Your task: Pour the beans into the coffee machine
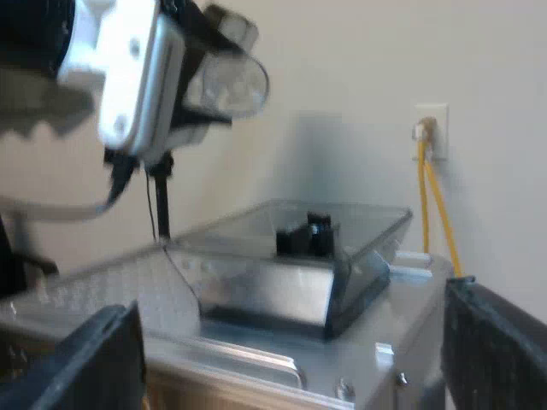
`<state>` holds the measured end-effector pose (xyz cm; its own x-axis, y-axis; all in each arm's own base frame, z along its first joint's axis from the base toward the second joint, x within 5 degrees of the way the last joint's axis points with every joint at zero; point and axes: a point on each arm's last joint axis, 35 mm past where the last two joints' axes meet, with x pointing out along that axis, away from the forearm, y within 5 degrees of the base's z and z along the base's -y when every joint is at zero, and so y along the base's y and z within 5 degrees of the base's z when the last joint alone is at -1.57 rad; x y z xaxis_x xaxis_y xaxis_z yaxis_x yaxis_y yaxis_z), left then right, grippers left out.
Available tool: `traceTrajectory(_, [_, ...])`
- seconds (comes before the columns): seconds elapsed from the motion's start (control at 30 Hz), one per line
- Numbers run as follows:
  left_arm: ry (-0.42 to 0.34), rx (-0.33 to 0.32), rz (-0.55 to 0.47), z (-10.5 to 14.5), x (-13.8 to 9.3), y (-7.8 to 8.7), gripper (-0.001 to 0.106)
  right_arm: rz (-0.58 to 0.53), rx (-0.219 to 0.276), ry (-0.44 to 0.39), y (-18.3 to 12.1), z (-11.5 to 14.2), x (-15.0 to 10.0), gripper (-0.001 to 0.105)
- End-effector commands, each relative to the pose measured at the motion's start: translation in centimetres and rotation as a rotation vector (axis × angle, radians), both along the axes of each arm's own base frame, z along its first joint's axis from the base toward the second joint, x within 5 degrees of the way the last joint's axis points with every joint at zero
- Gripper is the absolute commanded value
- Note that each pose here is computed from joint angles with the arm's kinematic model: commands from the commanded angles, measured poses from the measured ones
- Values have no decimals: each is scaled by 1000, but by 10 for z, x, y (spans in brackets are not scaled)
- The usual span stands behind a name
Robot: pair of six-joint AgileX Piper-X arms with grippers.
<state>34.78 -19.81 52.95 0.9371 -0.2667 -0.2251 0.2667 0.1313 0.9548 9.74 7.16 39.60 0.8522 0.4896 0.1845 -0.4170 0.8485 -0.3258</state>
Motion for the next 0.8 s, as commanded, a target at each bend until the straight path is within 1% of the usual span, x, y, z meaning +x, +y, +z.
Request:
traceTrajectory(0.03, [46, -324, 196, 3, -5, -3, 25, -8, -46, 4, -1, 0, -2, 72])
traceTrajectory(0.07, [60, -401, 232, 3, -7, -5, 25, -8, -51, 10, -1, -1, -2, 72])
traceTrajectory(0.1, [70, -433, 244, 3, -7, -5, 25, -8, -53, 13, -1, -1, -2, 72])
traceTrajectory(0.13, [100, -463, 252, 1, -9, -7, 25, -8, -57, 18, -1, -2, -2, 72])
traceTrajectory(0.17, [118, -461, 253, -1, -10, -7, 25, -8, -60, 21, -1, -2, -2, 72])
traceTrajectory(0.23, [184, -473, 270, -8, -13, -9, 25, -2, -61, 21, -1, -2, -2, 72])
traceTrajectory(0.3, [208, -489, 278, -10, -15, -8, 25, -3, -60, 21, -1, -2, -2, 72])
traceTrajectory(0.33, [251, -537, 286, -11, -18, -6, 25, -3, -60, 21, -1, -2, -2, 72])
traceTrajectory(0.37, [253, -546, 286, -10, -18, -6, 25, -3, -60, 21, -1, -2, -2, 72])
traceTrajectory(0.4, [276, -604, 290, -7, -22, -2, 25, -3, -60, 21, -1, -2, -2, 72])
traceTrajectory(0.43, [289, -649, 292, -4, -25, 0, 25, -3, -60, 21, -1, -2, -2, 72])
traceTrajectory(0.47, [299, -696, 296, 0, -30, 4, 25, -3, -60, 21, -1, -2, -2, 72])
traceTrajectory(0.5, [301, -711, 300, 2, -31, 5, 25, -3, -60, 21, -1, -2, -2, 72])
traceTrajectory(0.53, [300, -749, 309, 6, -36, 9, 25, -3, -60, 21, -1, -2, -2, 72])
traceTrajectory(0.57, [307, -772, 311, 8, -38, 11, 25, -3, -60, 21, -1, -2, -2, 72])
traceTrajectory(0.6, [308, -778, 310, 9, -39, 11, 25, -3, -60, 21, -1, -2, -2, 72])
traceTrajectory(0.63, [312, -823, 310, 15, -46, 17, 25, 2, -61, 20, -1, -2, -2, 72])
traceTrajectory(0.67, [316, -874, 308, 22, -54, 22, 25, 66, -69, 13, 1, -2, -3, 72])
traceTrajectory(0.7, [314, -887, 308, 25, -57, 25, 25, 89, -71, 10, 2, -2, -3, 72])
traceTrajectory(0.73, [314, -914, 314, 30, -62, 31, 25, 136, -77, 4, 3, -2, -4, 72])
traceTrajectory(0.8, [320, -933, 315, 33, -67, 36, 25, 166, -81, 1, 4, -2, -5, 72])
